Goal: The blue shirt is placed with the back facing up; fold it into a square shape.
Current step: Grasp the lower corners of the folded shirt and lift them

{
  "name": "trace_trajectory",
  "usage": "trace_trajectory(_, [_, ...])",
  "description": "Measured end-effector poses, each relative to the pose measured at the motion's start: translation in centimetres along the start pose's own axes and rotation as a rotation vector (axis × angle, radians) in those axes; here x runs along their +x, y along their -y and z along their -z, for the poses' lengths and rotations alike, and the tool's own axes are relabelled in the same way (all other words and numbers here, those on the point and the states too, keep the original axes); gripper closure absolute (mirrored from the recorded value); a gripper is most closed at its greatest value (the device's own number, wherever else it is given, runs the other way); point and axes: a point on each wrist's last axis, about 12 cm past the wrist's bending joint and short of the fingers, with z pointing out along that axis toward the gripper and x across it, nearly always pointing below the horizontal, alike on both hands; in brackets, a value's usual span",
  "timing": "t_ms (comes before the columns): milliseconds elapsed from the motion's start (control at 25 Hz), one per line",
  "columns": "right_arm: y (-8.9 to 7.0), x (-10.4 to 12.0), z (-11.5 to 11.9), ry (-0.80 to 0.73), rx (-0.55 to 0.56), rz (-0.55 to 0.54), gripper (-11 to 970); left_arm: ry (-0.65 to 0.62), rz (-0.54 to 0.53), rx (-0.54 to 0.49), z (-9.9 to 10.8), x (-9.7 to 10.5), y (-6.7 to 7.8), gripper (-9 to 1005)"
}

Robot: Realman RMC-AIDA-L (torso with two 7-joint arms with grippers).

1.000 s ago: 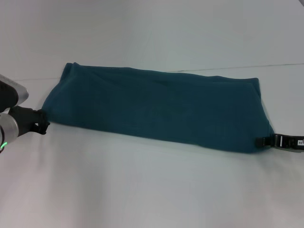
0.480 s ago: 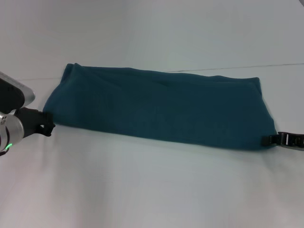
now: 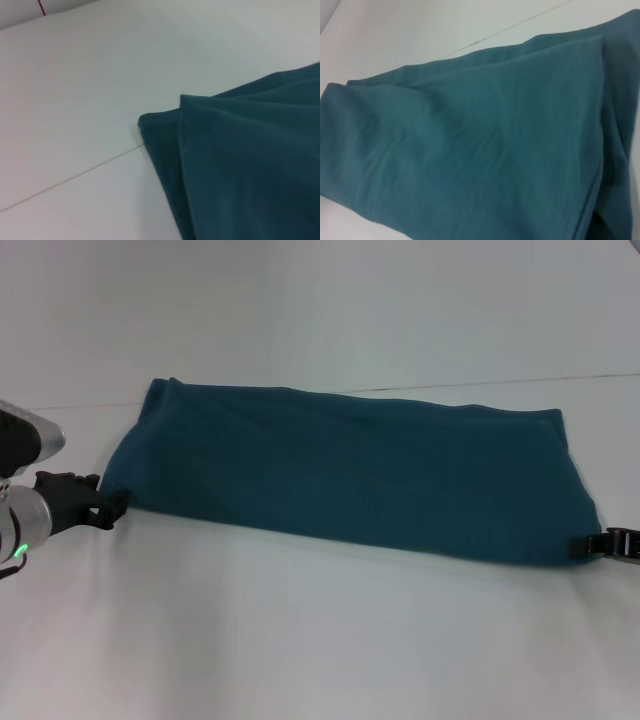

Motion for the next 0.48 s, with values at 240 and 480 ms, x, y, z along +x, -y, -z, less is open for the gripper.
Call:
trace_trajectory(240, [0.4,-0.07,0.59,0.0,0.006,-0.001,948,0.0,0.001,0.01,-0.07,-0.22,0.06,499])
trace_trajectory(480, [0.38,-0.14,0.61,0.0,0.005,0.0,949,-0.007,-0.017,0.03,-0.49,-0.57,0.58,341])
